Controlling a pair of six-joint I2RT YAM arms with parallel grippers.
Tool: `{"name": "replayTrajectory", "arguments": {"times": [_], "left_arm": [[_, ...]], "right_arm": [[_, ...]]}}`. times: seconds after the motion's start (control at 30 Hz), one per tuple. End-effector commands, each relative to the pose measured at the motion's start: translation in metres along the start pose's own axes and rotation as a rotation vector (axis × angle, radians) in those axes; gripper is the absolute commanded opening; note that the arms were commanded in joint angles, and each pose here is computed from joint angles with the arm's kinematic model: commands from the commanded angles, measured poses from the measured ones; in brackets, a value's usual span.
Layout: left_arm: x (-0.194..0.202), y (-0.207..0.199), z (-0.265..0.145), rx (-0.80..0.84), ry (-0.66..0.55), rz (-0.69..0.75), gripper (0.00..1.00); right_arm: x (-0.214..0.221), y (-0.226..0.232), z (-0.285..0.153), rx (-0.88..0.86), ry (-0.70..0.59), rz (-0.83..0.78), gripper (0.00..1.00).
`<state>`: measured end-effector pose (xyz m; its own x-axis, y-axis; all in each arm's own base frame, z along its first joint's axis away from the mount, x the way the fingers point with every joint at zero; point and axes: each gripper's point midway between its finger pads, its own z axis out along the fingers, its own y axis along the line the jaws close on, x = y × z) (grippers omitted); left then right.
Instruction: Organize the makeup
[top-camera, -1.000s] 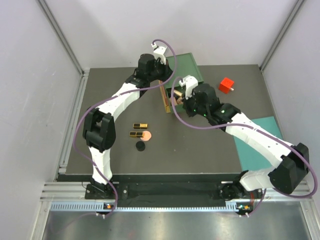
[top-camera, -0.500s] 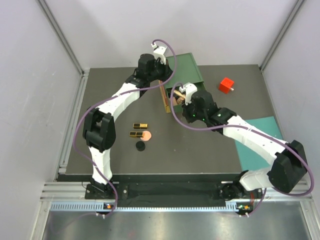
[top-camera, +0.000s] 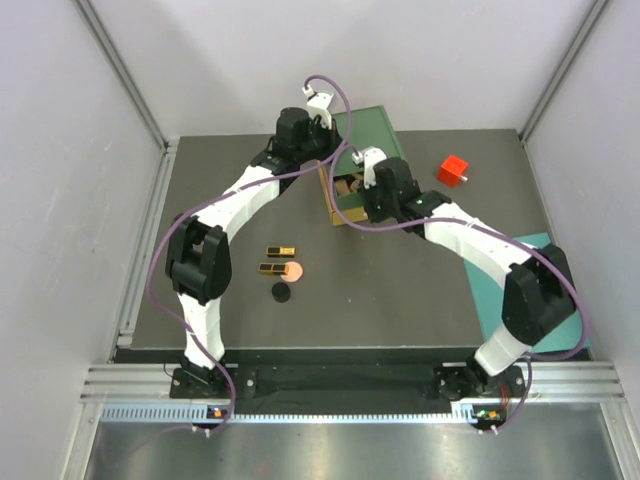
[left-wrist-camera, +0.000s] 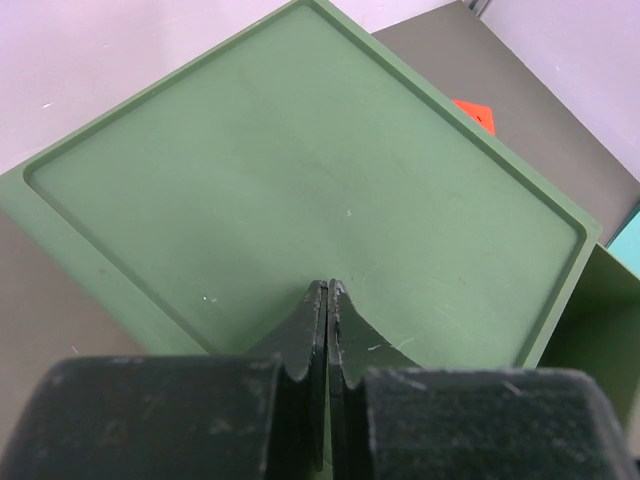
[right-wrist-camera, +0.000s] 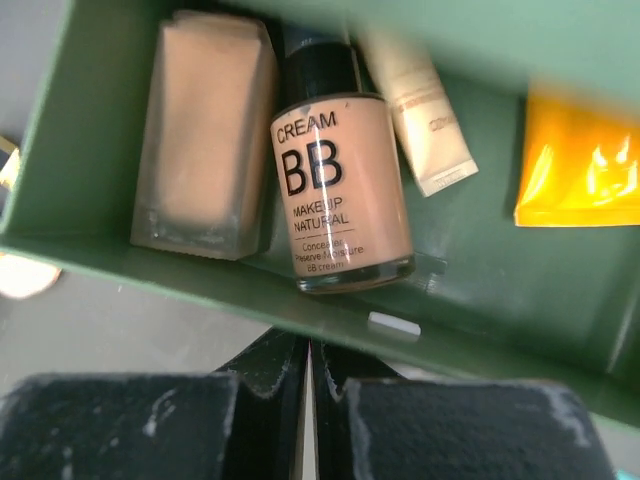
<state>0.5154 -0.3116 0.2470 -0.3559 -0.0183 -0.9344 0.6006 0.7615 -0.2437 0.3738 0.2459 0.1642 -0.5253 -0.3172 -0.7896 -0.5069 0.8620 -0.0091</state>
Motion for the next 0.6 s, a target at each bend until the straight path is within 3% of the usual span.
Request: {"name": "replayTrajectory", "arguments": {"times": [0.0,0.27,0.47,0.57], "left_arm": [[0.123,0.033,-0.009,-0.102,0.372,-0.066,0.00],[0.122,0.034,-0.008,-0.107,0.380,-0.053,0.00],[0.120,0.038,-0.008,-0.113,0.376,-0.049,0.00],[0.120,0.038,-0.008,-0.113,0.376,-0.050,0.00]], "right_arm": [[-0.075,-0.024,0.003,0.079,-0.197,0.006,0.00],[-0.095,-0.040,0.035,0.112,-0.211,0.029,0.00],[-0.091,-0.026,0.029,0.032,-0.204,0.015,0.00],[-0.076,-0.019,0.017,-0.006,-0.194,0.041,0.08]]}}
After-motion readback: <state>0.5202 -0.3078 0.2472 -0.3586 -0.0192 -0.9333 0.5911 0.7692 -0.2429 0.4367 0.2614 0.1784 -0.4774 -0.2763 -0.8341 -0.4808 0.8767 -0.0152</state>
